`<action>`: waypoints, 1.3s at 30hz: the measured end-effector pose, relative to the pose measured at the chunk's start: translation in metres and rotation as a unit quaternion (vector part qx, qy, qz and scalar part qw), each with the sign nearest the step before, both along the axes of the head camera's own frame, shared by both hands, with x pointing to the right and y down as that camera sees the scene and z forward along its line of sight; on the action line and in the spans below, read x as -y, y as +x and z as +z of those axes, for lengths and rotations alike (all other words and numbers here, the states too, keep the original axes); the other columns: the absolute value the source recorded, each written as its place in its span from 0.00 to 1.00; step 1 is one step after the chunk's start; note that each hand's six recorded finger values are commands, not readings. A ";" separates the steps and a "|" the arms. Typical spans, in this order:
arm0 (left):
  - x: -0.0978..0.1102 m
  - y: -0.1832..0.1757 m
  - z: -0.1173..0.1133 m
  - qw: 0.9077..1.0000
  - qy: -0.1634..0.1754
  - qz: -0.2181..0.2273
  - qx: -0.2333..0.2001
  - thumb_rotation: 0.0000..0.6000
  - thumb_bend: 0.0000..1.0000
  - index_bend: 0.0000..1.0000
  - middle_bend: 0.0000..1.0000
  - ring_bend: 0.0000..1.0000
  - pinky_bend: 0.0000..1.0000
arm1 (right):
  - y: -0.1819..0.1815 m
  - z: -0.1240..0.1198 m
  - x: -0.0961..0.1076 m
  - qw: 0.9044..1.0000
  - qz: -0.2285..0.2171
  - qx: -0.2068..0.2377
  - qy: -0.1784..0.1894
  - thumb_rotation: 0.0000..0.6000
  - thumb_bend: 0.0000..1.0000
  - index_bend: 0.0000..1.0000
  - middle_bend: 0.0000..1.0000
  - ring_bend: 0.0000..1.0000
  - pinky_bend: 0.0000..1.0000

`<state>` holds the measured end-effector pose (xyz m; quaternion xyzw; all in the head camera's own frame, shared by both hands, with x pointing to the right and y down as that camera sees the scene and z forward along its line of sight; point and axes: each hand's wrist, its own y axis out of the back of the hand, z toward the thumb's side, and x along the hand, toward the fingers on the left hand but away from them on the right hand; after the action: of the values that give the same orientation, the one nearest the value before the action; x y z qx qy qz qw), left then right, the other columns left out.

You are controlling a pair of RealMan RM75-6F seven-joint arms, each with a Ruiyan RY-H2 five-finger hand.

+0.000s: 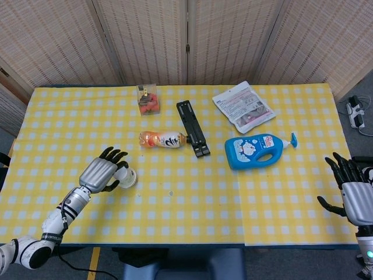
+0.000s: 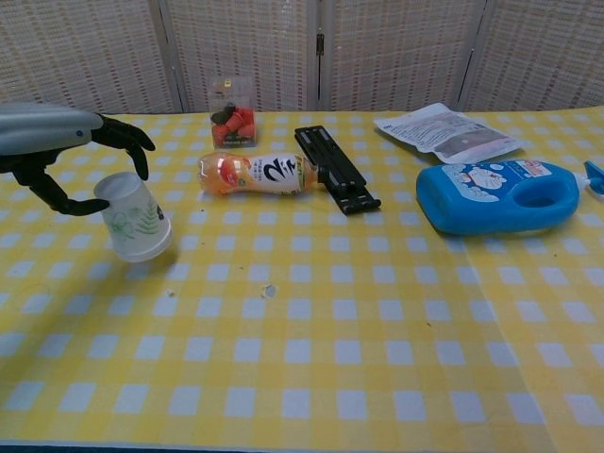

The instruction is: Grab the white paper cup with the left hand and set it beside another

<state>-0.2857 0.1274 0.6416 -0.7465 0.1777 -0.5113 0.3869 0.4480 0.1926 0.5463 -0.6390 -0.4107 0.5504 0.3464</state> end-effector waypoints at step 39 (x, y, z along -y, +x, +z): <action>0.015 -0.024 -0.054 0.998 0.043 -0.034 0.007 1.00 0.46 0.38 0.45 0.39 0.05 | -0.001 0.000 -0.001 1.000 -0.001 0.003 -0.001 1.00 0.26 0.00 0.00 0.01 0.00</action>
<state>-0.3096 0.1128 0.5878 -0.7192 0.2220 -0.5208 0.4027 0.4473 0.1931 0.5462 -0.6413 -0.4104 0.5484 0.3458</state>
